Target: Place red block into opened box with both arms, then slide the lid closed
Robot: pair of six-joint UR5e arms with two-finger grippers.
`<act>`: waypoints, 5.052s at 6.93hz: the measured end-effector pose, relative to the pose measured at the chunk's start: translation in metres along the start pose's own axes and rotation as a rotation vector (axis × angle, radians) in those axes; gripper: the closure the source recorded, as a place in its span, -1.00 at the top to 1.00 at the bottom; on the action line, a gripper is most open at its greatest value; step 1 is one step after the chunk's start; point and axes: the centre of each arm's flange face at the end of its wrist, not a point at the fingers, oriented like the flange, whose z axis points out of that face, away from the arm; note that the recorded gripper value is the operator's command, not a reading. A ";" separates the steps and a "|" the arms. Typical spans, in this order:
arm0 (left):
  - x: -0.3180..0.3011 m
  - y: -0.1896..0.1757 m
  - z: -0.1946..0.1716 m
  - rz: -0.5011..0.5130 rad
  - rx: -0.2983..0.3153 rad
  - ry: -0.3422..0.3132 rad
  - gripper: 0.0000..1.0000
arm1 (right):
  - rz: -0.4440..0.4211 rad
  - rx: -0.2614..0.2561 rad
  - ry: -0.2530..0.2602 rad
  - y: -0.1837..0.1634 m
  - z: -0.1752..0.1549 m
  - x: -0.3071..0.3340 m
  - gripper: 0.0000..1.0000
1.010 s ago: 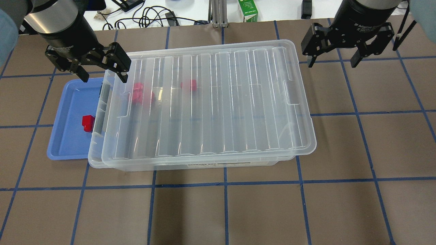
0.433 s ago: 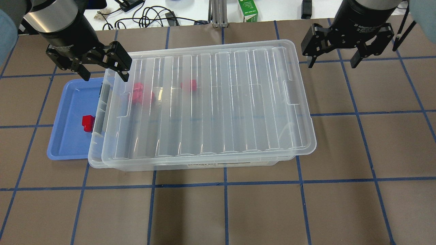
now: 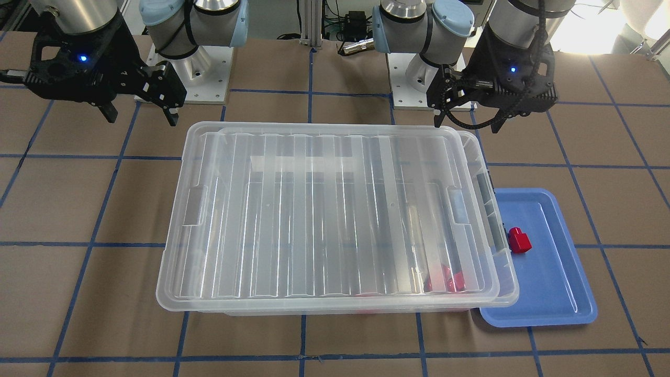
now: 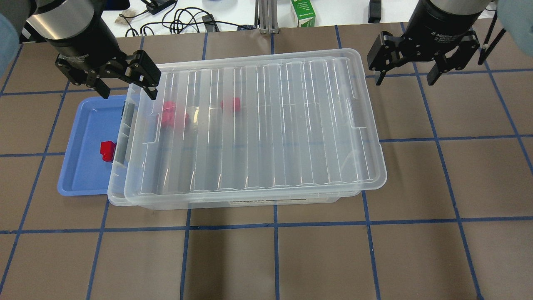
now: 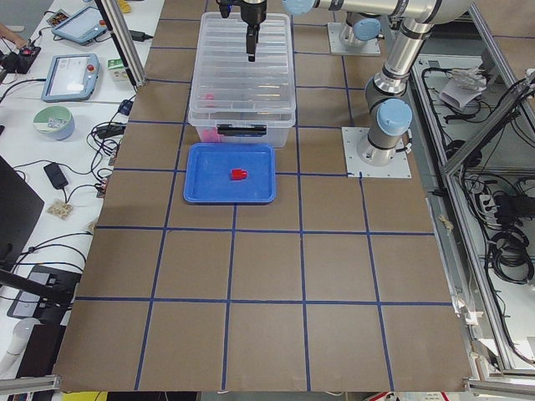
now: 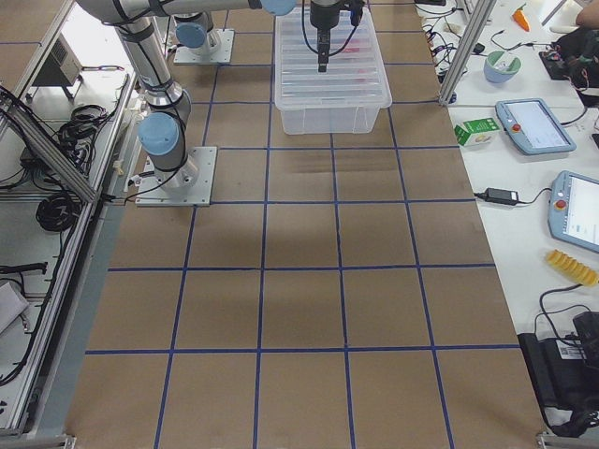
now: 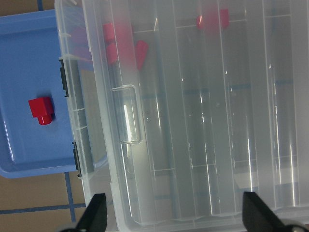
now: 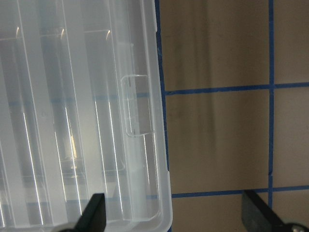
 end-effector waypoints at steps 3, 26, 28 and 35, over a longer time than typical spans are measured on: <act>0.000 0.001 0.000 0.002 -0.002 -0.004 1.00 | 0.004 -0.032 0.003 -0.023 0.097 0.000 1.00; -0.267 -0.031 0.157 -0.100 -0.035 -0.007 1.00 | 0.055 0.032 0.015 -0.002 0.017 0.054 1.00; -0.278 -0.043 0.213 -0.090 -0.037 -0.006 1.00 | 0.052 0.046 -0.007 0.025 0.008 -0.010 1.00; -0.277 -0.037 0.332 -0.136 -0.063 0.019 -0.54 | 0.036 0.051 0.007 0.030 0.006 -0.021 1.00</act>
